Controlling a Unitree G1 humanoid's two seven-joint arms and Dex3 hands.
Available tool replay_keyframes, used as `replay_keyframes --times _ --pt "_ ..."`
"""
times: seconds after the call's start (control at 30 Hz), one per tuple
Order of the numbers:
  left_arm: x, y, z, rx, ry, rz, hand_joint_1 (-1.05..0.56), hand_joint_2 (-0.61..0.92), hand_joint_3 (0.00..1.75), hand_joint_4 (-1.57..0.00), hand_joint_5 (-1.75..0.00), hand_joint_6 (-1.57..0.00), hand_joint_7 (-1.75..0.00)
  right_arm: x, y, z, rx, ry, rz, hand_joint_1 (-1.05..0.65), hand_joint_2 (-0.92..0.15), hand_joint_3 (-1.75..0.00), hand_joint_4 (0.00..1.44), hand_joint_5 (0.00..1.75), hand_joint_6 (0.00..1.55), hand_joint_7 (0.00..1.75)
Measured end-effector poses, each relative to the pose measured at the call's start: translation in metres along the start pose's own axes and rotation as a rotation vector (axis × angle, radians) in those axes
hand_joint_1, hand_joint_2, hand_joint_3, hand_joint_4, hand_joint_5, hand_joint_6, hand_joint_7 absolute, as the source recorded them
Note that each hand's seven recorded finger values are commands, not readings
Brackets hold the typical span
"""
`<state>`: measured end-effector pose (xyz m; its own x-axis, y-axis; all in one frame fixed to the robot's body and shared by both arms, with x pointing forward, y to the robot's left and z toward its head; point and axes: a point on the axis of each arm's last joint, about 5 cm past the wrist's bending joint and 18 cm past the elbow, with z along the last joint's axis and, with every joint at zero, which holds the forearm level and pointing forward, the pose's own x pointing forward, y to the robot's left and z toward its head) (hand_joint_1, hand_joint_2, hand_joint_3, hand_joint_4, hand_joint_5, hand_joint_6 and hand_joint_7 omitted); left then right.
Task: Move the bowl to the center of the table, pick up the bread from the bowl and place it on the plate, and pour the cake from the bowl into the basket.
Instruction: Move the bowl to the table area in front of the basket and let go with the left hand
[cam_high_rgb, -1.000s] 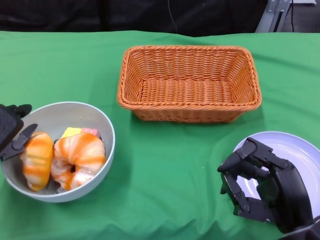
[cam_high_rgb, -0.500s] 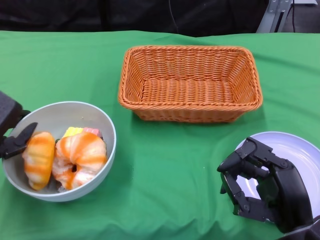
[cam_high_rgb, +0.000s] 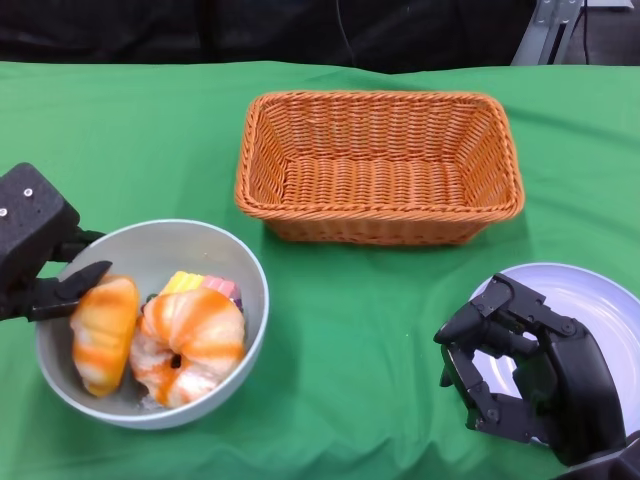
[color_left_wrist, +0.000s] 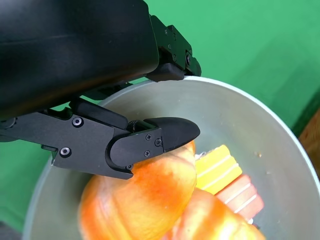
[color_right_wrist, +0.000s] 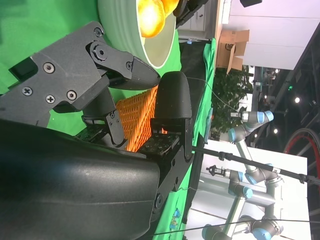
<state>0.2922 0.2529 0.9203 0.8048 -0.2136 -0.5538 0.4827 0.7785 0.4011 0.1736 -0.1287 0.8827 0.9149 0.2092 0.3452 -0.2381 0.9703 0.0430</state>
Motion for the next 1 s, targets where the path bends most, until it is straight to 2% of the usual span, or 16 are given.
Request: replay_keyframes --times 0.23,0.53,1.0 --pt "-0.005 -0.007 0.007 0.03 -0.036 -0.036 -0.54 0.92 0.59 -0.53 -0.05 -0.34 -0.01 0.0 0.0 0.0 0.0 0.0 0.0 -0.13 -0.57 -0.94 0.69 1.63 0.63 1.32" --pt "-0.007 -0.013 0.008 0.041 -0.056 -0.049 -0.55 0.92 0.59 -0.53 -0.04 -0.36 -0.01 0.0 0.001 0.0 -0.021 0.004 -0.001 -0.13 -0.58 -0.92 0.7 1.61 0.64 1.3" --pt "-0.003 -0.027 0.011 -0.022 -0.037 0.011 -0.52 0.92 0.6 -0.53 -0.03 -0.29 0.0 0.0 0.002 0.0 -0.019 0.004 0.003 -0.14 -0.57 -0.93 0.71 1.62 0.64 1.31"
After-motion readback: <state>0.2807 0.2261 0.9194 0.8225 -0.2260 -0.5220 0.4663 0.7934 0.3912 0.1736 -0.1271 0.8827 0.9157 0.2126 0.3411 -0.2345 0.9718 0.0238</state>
